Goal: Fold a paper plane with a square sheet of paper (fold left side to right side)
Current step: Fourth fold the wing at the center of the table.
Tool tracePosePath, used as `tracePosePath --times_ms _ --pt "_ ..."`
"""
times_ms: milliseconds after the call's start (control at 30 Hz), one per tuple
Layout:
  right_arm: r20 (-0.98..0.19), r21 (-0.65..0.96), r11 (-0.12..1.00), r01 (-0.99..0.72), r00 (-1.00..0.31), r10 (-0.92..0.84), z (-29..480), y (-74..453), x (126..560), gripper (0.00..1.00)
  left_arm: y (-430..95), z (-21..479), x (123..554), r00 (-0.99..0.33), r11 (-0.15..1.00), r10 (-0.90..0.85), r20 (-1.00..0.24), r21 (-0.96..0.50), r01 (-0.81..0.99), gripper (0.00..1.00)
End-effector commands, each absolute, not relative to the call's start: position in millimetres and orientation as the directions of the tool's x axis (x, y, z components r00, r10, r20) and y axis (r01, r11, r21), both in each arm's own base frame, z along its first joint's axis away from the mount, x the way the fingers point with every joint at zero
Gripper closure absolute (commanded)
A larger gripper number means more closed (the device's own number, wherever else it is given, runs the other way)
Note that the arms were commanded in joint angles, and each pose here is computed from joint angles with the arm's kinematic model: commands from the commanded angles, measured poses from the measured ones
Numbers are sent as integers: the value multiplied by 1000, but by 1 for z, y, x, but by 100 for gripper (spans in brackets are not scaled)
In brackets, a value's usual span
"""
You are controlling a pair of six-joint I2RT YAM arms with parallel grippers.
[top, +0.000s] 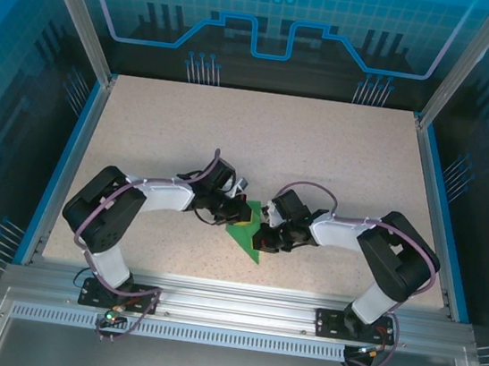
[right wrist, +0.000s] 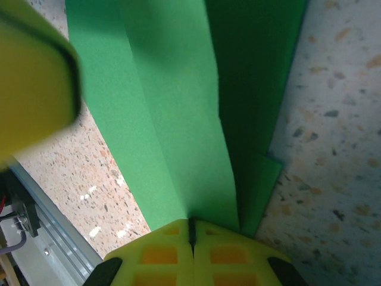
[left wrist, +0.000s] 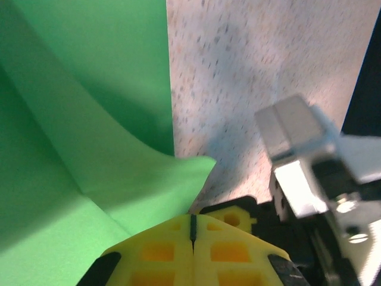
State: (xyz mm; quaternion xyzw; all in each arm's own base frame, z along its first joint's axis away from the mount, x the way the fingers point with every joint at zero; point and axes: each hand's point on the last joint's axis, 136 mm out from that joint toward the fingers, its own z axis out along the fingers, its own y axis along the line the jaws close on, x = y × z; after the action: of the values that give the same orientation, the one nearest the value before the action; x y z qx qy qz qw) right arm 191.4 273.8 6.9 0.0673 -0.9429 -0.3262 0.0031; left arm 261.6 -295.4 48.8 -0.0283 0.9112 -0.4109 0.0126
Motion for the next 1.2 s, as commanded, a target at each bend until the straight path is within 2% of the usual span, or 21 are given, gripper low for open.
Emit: tracePosePath --times_ms 0,433,1167 --pt "139 435 900 -45 -983 -116 -41 229 153 100 -306 43 247 -1000 633 -4 20 -774 -18 98" --pt "151 410 911 -52 -981 -123 -43 224 151 100 -301 11 241 -996 683 -22 87 -726 -78 100" --pt "186 376 925 -62 -972 -141 -45 217 144 100 -275 -5 264 -994 715 -100 33 -693 -95 100"
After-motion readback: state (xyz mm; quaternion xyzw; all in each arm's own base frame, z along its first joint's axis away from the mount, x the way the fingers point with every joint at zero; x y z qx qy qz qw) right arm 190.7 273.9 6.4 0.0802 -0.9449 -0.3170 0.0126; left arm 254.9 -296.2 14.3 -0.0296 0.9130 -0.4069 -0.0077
